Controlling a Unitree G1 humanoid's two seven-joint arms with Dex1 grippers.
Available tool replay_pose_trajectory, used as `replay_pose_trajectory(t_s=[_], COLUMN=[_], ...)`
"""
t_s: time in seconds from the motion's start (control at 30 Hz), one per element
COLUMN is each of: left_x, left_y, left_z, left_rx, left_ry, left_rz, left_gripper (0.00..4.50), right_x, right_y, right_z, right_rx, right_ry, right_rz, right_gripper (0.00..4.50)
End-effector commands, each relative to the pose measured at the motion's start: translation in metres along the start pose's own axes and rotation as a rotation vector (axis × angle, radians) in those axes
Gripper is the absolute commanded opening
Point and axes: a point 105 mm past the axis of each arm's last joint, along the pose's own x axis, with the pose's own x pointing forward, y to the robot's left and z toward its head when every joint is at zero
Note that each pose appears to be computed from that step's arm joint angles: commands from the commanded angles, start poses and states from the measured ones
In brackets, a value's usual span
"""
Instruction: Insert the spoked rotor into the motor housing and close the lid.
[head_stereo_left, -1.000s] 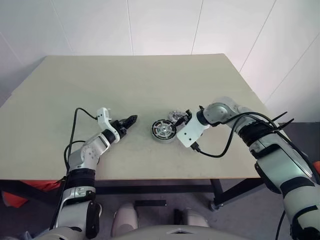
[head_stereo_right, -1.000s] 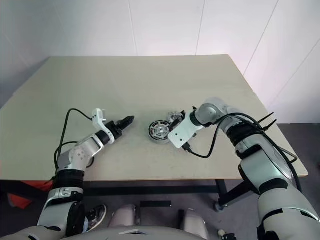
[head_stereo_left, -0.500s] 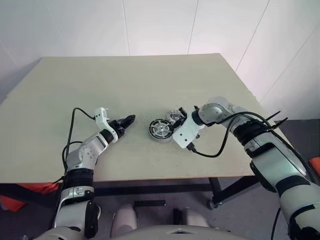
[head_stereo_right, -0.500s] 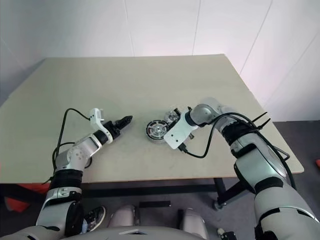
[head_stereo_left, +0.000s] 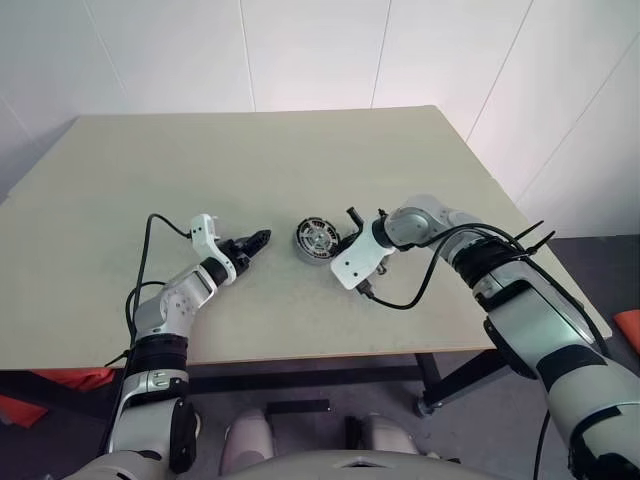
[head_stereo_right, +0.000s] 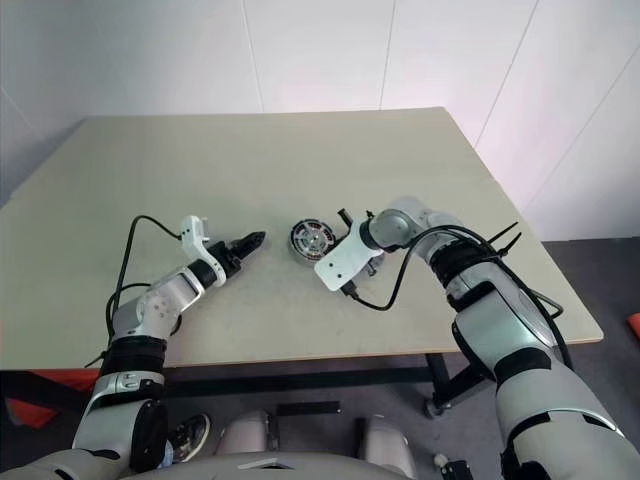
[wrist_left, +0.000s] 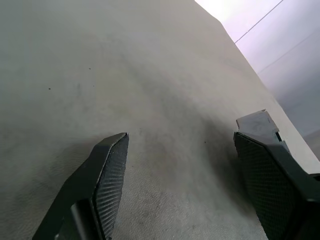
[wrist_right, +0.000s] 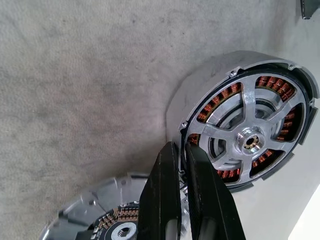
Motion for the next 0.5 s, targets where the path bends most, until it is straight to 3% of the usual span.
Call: replay_pose_trajectory(t_s=[0.03,0.1,0.13,0.27,0.4,0.5], left_x=[0.002,0.002,0.002,0.002,0.003,0.005], left_y=[-0.006,-0.006,-0.006,-0.005,-0.005,-0.007], left_z=[0.013,0.013,0.014,0.013,0.012,0.011], left_rx=[0.034,0.035,0.035,0.035,0.035,0.036], left_ry=[-0.033,-0.033,-0.034,-0.031,-0.025,-0.017], left_rz=[-0.021,-0.02,-0.019,-0.017,-0.019,-0.025], left_gripper=[3.54,3.54,3.54,3.54,3.54,3.54], right_x=[-0.014,-0.016,-0.017,-0.029,-0.039,-0.057], right_y=[-0.036,-0.039,-0.04,-0.058,-0.065,-0.078], right_z=[0.008,0.013,0.015,0.026,0.033,0.03], right_rx=[-0.054,-0.061,-0.065,-0.07,-0.074,0.069], right_ry=[-0.018,-0.041,-0.051,-0.099,-0.122,-0.146], right_rz=[-0.106,-0.111,-0.119,-0.207,-0.24,-0.349], right_gripper=[0.12,0.12,0.62,1.86,1.86,1.86])
